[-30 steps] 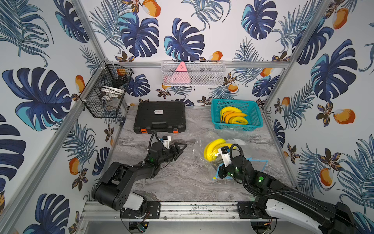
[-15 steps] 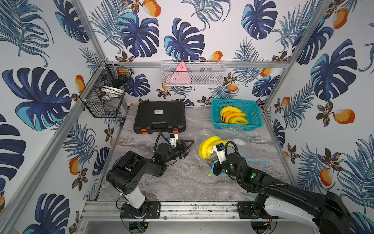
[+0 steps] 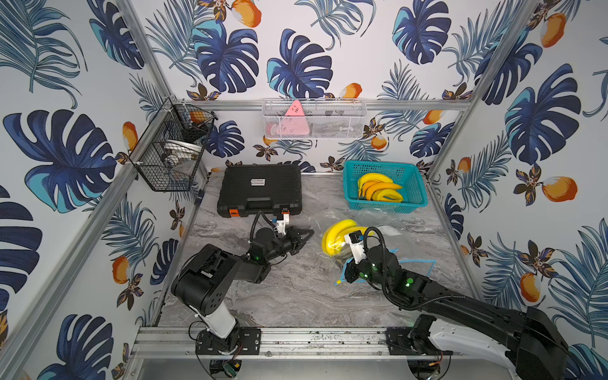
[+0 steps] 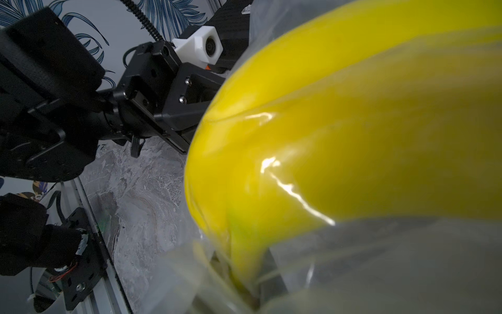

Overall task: Open the zip-top bag and take out the banana
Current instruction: Pick up the banana from the zipper food storage bag, then place the banana in the basket, then place the zipper food storage bag at the center of the board.

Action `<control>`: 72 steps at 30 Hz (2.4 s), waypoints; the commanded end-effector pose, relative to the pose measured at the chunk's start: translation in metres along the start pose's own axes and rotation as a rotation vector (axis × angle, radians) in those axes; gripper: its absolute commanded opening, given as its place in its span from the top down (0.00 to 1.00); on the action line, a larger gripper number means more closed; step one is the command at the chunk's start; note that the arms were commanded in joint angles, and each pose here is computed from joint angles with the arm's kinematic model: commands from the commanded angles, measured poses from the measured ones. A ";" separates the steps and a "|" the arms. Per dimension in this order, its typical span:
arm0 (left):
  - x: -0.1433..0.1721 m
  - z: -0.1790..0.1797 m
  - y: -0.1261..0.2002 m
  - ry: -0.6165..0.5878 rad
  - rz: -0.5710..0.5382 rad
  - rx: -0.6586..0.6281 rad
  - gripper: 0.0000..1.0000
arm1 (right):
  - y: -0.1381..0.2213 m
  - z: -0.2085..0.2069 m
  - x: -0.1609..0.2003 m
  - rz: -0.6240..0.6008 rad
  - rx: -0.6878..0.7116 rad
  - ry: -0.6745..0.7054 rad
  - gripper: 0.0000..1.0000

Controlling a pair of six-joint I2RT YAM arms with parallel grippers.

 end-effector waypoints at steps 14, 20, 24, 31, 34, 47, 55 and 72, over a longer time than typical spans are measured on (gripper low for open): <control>-0.077 0.035 0.024 -0.129 -0.095 -0.310 1.00 | 0.017 -0.005 0.021 0.075 0.009 -0.013 0.93; -0.103 0.048 0.036 -0.112 -0.167 -0.349 1.00 | 0.030 -0.008 0.028 0.070 0.005 -0.034 0.92; -0.112 0.047 0.041 -0.131 -0.184 -0.385 1.00 | 0.030 -0.007 0.030 0.080 -0.001 -0.037 0.95; -0.138 0.036 0.040 -0.217 -0.232 -0.472 1.00 | 0.040 0.008 0.035 0.162 -0.094 -0.018 1.00; -0.153 0.040 0.040 -0.250 -0.257 -0.536 1.00 | 0.057 0.019 0.038 0.230 -0.162 -0.020 1.00; -0.196 0.068 0.013 -0.398 -0.257 -0.721 1.00 | 0.150 0.041 -0.032 0.055 -0.217 -0.003 1.00; -0.187 0.076 0.003 -0.439 -0.208 -0.753 1.00 | 0.107 -0.005 -0.121 -0.183 0.229 0.228 1.00; -0.109 0.001 0.064 -0.900 -0.382 -0.973 0.01 | -0.063 -0.290 -0.166 -0.142 0.286 -0.087 1.00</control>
Point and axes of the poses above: each gripper's point midway between its finger pads, its own y axis back along the fingers, its own z axis along the line the jaws close on, x = y × z, the point moved 3 cm from there along y, back along the fingers, and after that the axes turned 3 degrees about y, right-handed, at the moved point
